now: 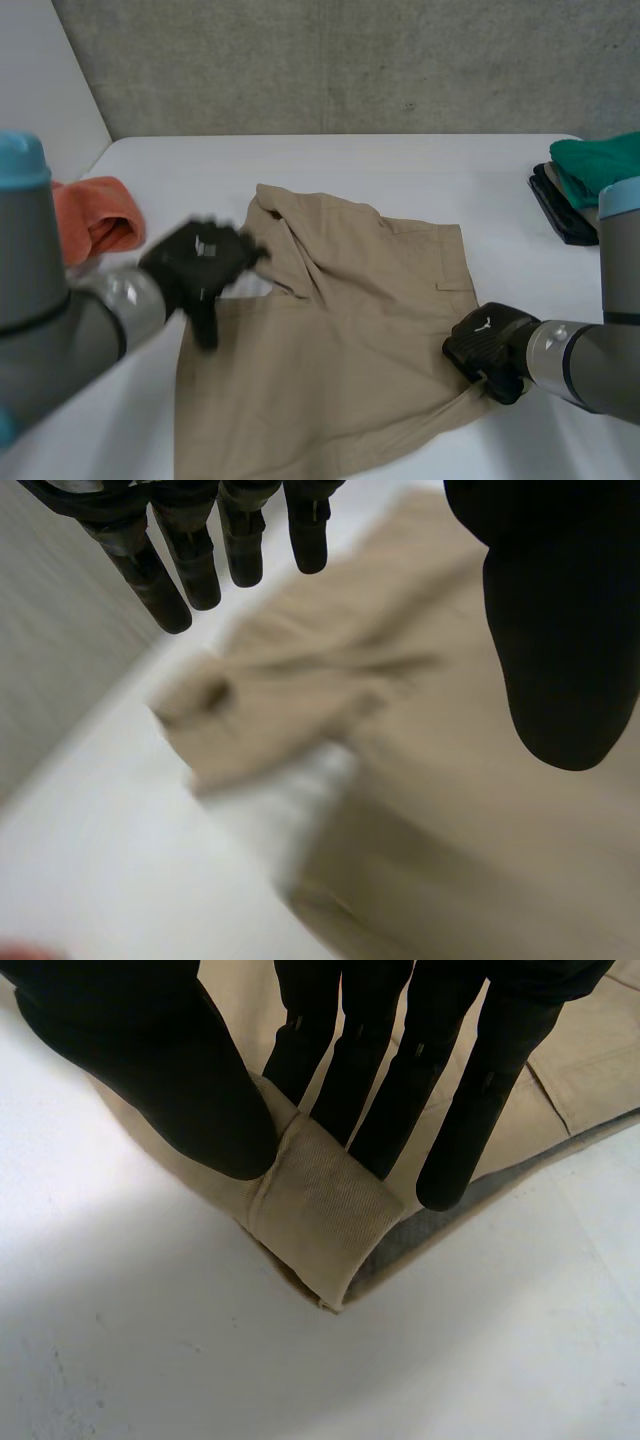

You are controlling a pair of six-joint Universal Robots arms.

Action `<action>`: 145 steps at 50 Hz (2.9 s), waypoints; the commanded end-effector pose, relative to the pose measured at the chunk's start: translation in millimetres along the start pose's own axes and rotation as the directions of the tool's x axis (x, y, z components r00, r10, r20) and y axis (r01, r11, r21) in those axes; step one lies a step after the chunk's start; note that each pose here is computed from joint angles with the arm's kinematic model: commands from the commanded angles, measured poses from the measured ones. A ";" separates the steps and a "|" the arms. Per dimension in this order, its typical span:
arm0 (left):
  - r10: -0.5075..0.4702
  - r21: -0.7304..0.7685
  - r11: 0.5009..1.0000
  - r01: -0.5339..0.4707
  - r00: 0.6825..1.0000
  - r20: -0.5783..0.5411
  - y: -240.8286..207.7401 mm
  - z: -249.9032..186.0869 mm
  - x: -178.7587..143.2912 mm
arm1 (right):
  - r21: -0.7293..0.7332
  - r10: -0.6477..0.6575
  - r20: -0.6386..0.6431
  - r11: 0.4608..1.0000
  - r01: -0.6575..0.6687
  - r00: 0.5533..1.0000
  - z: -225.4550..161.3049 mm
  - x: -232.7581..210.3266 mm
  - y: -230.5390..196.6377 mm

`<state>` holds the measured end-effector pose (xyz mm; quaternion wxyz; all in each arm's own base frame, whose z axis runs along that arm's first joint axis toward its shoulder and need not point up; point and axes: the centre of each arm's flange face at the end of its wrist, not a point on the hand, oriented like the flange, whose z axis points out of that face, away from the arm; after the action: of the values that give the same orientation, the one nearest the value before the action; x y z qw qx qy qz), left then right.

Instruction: Fold the laundry.

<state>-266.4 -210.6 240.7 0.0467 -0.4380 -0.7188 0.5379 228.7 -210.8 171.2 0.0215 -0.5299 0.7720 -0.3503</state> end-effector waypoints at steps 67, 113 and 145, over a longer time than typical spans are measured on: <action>0.313 -0.261 0.922 -0.286 0.948 0.065 68.2 172.2 -49.1 | 0.045 0.026 -0.058 0.999 -0.024 0.998 11.6 -11.9 12.8; 0.210 -0.087 0.975 -0.205 0.976 0.062 59.9 197.4 -51.9 | 0.050 0.027 -0.070 0.999 -0.023 0.997 9.4 -12.4 14.1; 0.098 -0.233 0.972 -0.015 0.931 0.350 11.2 104.9 -98.8 | 0.160 0.055 -0.110 0.986 -0.037 0.992 2.6 -17.2 -4.8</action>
<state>-268.6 -367.2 184.0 -0.1747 -0.4089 -0.7495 0.4904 235.7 -195.0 159.2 0.0177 -0.5089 0.7583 -0.4071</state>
